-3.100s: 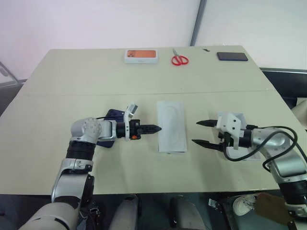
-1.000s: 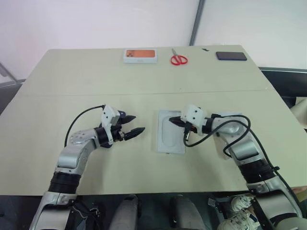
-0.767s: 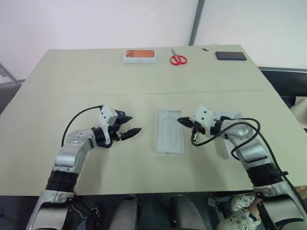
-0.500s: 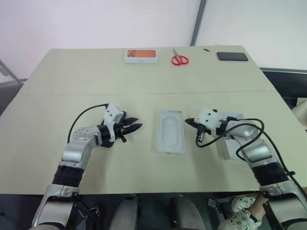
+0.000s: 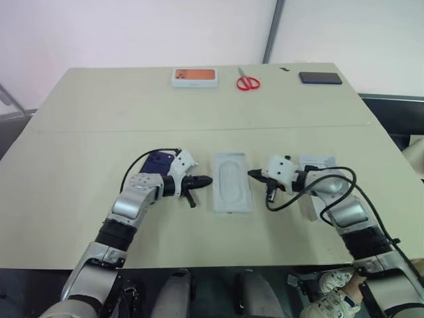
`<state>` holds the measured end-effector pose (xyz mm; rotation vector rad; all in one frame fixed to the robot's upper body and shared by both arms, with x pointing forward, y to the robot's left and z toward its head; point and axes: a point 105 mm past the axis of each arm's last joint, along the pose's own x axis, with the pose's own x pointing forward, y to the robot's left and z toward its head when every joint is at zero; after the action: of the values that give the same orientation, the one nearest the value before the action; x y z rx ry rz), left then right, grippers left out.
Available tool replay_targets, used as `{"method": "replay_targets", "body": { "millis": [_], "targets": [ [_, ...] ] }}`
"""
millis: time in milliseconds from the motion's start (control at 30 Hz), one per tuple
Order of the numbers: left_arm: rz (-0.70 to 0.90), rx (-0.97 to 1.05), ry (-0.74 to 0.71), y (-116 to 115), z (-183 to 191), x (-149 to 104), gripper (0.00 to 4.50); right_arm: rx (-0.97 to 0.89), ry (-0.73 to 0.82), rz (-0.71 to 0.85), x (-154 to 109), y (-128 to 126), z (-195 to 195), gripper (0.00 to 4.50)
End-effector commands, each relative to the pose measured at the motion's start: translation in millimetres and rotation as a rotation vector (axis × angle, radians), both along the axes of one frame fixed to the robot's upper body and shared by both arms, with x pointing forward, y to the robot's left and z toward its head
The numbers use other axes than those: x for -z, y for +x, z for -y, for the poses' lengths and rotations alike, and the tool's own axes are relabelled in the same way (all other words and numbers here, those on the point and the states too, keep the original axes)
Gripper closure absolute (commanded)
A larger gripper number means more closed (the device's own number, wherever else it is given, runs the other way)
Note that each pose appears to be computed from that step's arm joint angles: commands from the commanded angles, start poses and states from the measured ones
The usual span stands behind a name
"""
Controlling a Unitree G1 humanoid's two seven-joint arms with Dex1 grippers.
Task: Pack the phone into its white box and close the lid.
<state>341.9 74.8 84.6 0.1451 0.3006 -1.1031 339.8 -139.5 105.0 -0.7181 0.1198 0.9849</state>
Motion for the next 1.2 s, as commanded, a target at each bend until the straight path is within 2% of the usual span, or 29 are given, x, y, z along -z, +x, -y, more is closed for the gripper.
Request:
{"method": "replay_targets", "body": {
  "millis": [33, 333, 733, 933, 1100, 1200],
  "targets": [
    [-0.008, 0.049, -0.015, -6, 7, -5, 4.48, -0.061, 0.039, 0.019, -11, -8, -14, 4.50],
    [-0.018, 0.027, -0.040, -13, -1, -9, 4.48, -0.048, 0.009, 0.031, -9, -7, -10, 4.50],
    [-0.003, -0.049, -0.042, -4, -15, -12, 4.48, -0.047, -0.028, 0.037, -13, -4, -3, 4.50],
    [-0.006, -0.059, -0.043, -4, -25, -15, 4.48, -0.004, -0.047, 0.092, -23, 7, 9, 4.50],
    [-0.042, -0.174, -0.122, 8, -52, -30, 4.48, -0.005, 0.028, 0.153, -46, 13, -1, 4.50],
    [-0.025, -0.228, -0.127, 13, -76, -42, 3.14, -0.054, 0.124, 0.155, -57, 9, -28, 4.50]
  ]
}}
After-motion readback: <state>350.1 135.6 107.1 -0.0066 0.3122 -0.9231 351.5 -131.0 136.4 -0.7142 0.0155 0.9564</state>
